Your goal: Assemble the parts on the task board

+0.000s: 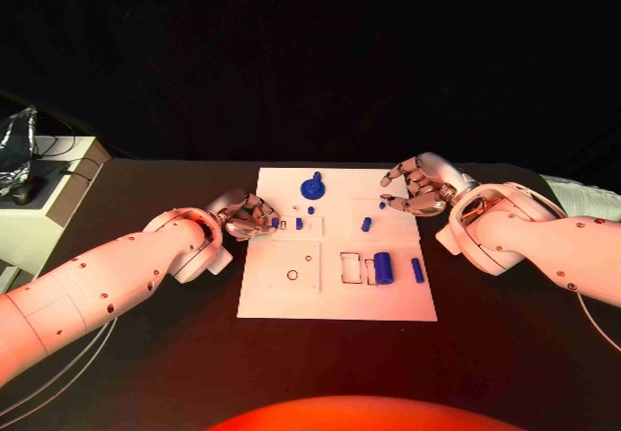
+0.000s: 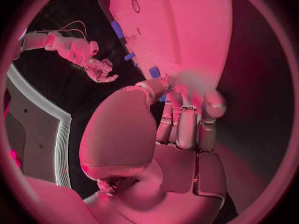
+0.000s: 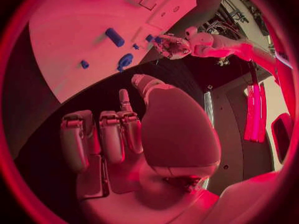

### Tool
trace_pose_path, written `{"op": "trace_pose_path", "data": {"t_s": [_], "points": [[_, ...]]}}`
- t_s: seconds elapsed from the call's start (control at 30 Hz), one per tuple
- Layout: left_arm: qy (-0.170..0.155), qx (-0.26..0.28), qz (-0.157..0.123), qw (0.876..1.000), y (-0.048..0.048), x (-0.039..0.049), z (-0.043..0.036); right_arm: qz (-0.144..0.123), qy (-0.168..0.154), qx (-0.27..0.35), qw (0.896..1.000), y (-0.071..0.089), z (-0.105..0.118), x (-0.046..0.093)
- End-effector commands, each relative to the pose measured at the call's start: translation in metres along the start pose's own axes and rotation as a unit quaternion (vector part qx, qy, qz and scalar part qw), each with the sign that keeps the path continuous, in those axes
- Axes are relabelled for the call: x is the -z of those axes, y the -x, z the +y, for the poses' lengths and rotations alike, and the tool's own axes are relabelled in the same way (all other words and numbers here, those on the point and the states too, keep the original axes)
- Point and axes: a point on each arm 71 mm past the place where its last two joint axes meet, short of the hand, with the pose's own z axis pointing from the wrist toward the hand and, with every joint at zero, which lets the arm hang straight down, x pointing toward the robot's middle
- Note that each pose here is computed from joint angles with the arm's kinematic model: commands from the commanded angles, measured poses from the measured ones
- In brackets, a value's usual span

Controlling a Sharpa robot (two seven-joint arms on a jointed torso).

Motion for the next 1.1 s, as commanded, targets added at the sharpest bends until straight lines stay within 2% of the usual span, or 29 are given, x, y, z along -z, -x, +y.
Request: {"op": "trace_pose_path", "data": {"t_s": [0.03,0.33,0.77,1.1], "points": [[0.000,-0.001,0.014,1.000,-0.0044,0.0001,-0.0002,-0.001,0.004,0.004,1.000,0.000,0.001,0.000],[-0.005,0.003,0.014,1.000,-0.0055,0.0002,-0.0027,-0.001,0.004,0.004,1.000,0.000,0.001,0.000],[-0.004,0.005,0.017,1.000,-0.0054,0.0005,-0.0022,-0.001,0.003,0.004,1.000,0.000,0.001,0.000],[-0.024,0.016,0.039,0.999,-0.0102,0.0035,-0.0121,-0.001,0.004,0.004,1.000,0.000,0.001,0.000]]}}
